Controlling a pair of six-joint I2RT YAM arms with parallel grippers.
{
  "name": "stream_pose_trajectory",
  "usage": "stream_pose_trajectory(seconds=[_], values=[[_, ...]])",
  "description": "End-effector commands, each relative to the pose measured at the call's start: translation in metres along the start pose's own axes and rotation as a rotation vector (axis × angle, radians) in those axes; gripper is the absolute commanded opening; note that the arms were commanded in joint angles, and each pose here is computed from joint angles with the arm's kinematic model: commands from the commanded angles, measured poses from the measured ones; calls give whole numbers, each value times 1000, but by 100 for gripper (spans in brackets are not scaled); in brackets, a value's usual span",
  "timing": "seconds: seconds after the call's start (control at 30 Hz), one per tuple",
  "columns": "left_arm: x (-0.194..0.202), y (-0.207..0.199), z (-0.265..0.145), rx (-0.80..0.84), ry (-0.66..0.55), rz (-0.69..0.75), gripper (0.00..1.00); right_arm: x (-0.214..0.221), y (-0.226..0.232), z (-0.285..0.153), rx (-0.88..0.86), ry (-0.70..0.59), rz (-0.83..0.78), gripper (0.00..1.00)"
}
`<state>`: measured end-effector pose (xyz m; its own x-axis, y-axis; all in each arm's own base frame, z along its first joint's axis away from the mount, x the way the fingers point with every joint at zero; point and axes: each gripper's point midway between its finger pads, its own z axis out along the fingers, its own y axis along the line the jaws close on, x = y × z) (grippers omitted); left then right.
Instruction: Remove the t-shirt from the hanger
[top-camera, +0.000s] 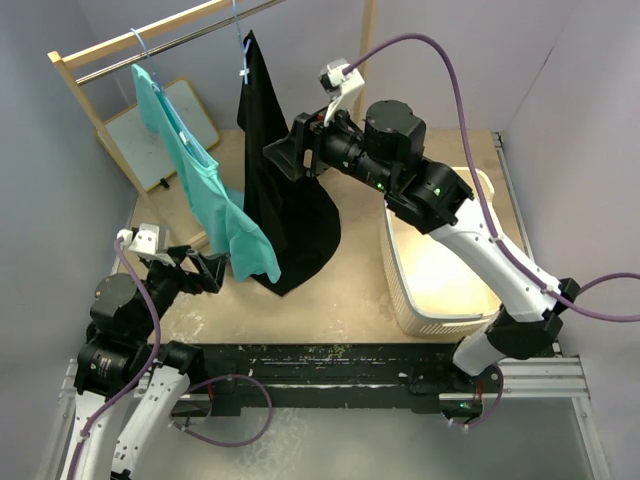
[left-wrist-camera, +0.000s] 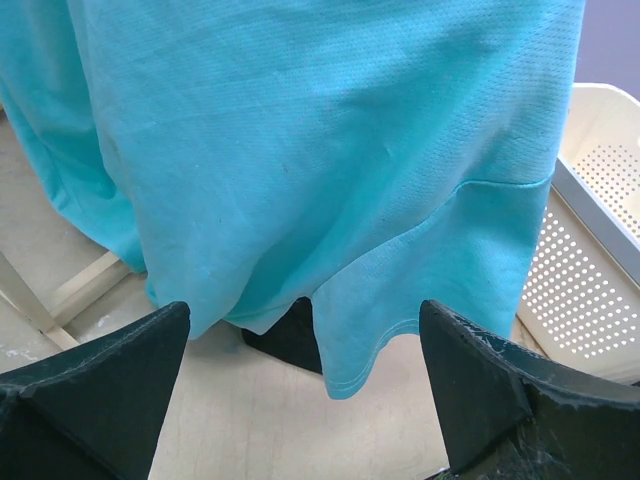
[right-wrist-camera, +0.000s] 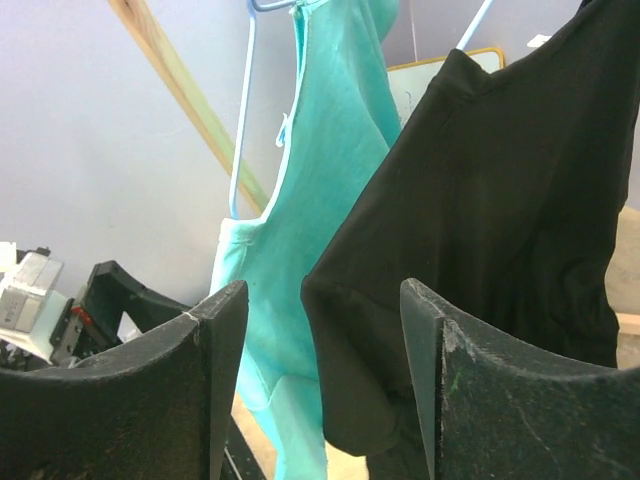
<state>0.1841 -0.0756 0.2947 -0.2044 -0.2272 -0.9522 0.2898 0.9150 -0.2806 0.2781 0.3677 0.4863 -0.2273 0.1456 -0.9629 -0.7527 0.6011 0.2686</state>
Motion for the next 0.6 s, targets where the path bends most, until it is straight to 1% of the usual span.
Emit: stream_pose_trajectory(seconds=[0.0,0.17,0.4,0.57], values=[[-19,-11,-4,51,-64,22,99,-24,8,-5,-35,-62,-43,66],[-19,-12,-4,56,-65,25,99,-28,11,-3,-47,-69,-42,65],[-20,-11,-6,51,-76,25,99,-34,-3,20,36,-64,-61,62],[-20,-11,-6,50,-73,26,99,-30,-14,42,92,-49,-69,61]])
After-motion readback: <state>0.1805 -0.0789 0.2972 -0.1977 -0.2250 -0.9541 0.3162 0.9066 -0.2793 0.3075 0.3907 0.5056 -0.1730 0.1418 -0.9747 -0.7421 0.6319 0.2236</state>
